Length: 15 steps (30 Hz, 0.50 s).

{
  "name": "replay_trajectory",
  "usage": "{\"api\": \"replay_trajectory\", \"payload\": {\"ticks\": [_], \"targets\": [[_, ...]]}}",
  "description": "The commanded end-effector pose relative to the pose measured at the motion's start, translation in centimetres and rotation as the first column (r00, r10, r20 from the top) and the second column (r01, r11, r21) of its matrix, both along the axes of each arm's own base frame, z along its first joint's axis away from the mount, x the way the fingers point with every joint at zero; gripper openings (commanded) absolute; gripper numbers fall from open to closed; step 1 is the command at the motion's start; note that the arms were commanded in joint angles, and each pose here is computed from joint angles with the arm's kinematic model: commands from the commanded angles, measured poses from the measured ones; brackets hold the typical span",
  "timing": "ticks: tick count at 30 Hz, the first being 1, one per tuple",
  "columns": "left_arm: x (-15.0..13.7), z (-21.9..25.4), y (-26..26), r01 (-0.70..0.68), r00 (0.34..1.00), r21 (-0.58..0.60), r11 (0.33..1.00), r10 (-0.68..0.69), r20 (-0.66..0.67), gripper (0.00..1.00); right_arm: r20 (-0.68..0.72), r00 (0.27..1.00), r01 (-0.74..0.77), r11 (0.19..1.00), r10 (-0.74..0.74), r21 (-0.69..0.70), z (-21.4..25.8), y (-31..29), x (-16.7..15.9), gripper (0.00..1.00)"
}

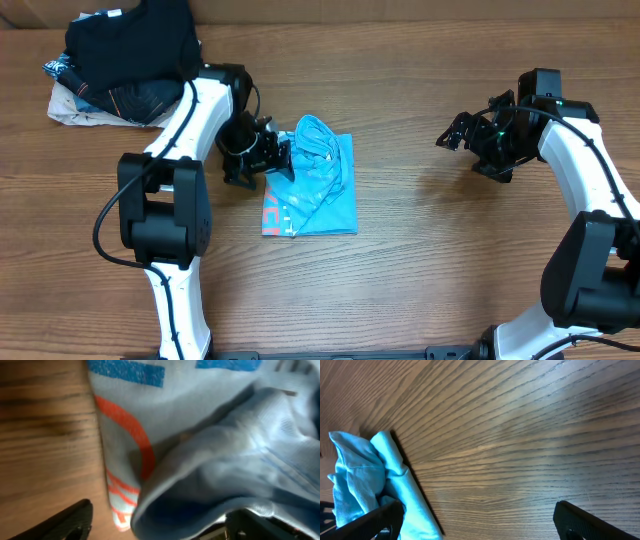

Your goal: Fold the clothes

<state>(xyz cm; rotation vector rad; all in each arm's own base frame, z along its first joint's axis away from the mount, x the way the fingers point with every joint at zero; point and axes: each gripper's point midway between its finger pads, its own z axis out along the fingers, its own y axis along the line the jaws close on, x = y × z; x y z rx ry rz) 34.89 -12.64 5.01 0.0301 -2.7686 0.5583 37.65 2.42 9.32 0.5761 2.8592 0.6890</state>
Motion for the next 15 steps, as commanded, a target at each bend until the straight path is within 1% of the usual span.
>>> {"api": "replay_trajectory", "payload": {"ticks": [1,5,7,11,12,15], "targets": [[0.0,-0.1,-0.8,-0.014,1.000,-0.029,0.999,0.014,0.008,0.82,0.016,1.000,-0.004,1.000,0.004,0.007,0.6,0.4,0.0,1.00],[1.0,-0.3,-1.1,-0.012,0.998,-0.043,0.999,0.014,0.054,0.72,0.015,1.000,-0.004,1.000,0.004,0.007,0.6,0.4,0.0,1.00],[1.2,-0.3,-1.1,-0.011,0.998,-0.047,0.999,0.014,0.062,0.62,0.015,1.000,-0.004,1.000,0.004,0.007,0.6,0.4,0.0,1.00],[1.0,-0.3,-1.3,-0.007,0.998,-0.046,0.999,0.009,0.057,0.33,0.016,1.000,-0.004,1.000,0.004,0.007,0.6,0.4,0.0,1.00],[0.9,-0.3,-1.4,-0.004,0.999,-0.045,0.999,0.006,0.054,0.23,0.016,1.000,-0.004,1.000,0.004,0.007,0.6,0.4,0.0,1.00],[0.5,-0.2,-1.7,0.006,0.999,-0.044,0.999,-0.004,0.045,0.04,0.016,1.000,-0.004,1.000,0.004,0.007,0.6,0.4,0.0,1.00]]}}
